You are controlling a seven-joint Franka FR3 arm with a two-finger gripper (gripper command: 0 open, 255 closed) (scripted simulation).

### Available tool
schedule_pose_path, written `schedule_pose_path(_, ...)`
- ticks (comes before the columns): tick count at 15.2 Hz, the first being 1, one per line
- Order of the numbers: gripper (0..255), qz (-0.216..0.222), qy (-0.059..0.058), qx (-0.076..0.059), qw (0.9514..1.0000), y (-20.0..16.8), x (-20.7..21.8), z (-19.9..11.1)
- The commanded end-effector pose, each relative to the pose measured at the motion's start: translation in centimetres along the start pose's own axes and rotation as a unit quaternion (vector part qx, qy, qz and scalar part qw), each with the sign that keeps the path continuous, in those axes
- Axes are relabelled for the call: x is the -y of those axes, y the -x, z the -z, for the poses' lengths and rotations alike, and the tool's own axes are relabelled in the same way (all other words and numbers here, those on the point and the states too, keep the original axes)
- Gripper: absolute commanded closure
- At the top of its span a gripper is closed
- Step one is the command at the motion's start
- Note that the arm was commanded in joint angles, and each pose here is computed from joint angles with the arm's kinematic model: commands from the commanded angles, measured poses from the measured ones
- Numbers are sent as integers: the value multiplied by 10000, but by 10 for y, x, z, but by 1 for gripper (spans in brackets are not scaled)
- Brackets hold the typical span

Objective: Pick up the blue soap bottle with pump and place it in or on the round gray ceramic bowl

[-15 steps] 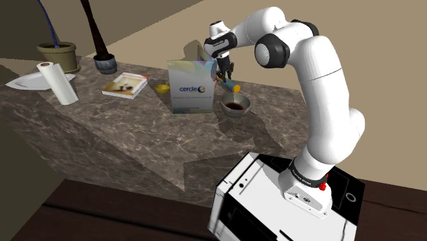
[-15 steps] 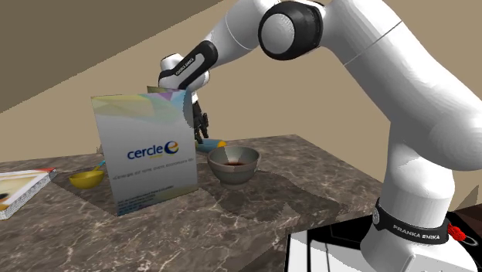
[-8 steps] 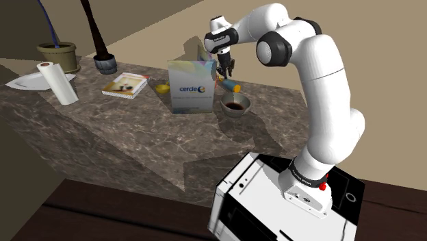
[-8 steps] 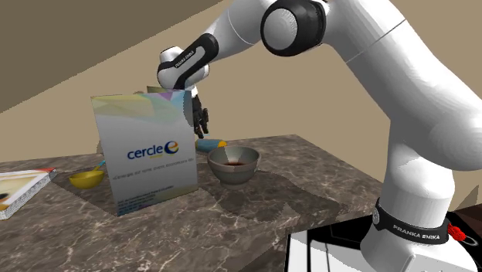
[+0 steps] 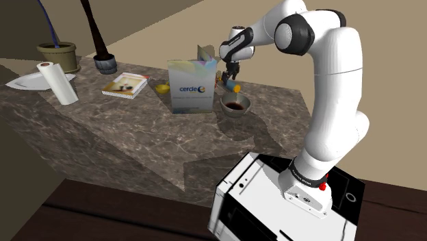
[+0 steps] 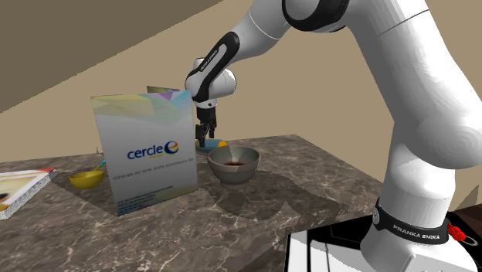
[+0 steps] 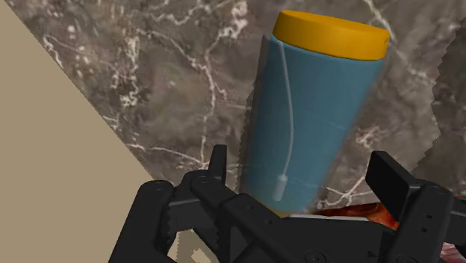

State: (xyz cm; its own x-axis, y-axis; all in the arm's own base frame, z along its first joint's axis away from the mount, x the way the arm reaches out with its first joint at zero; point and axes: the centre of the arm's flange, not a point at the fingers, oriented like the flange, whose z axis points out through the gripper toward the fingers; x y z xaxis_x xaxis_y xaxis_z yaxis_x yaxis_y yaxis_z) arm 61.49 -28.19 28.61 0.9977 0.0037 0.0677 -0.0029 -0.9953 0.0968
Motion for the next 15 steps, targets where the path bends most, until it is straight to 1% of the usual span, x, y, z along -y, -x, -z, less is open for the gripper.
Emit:
schedule_pose_path(1, 0, 7, -1, -17, 10000, 0, 0, -10)
schedule_pose_path(2, 0, 7, -1, -17, 10000, 0, 0, -19)
schedule_pose_path(10, 0, 7, -1, -17, 10000, 0, 0, -19)
schedule_pose_path(11, 255, 7, -1, -17, 10000, 0, 0, -19)
schedule_pose_path(15, 255, 7, -1, -17, 10000, 0, 0, -19)
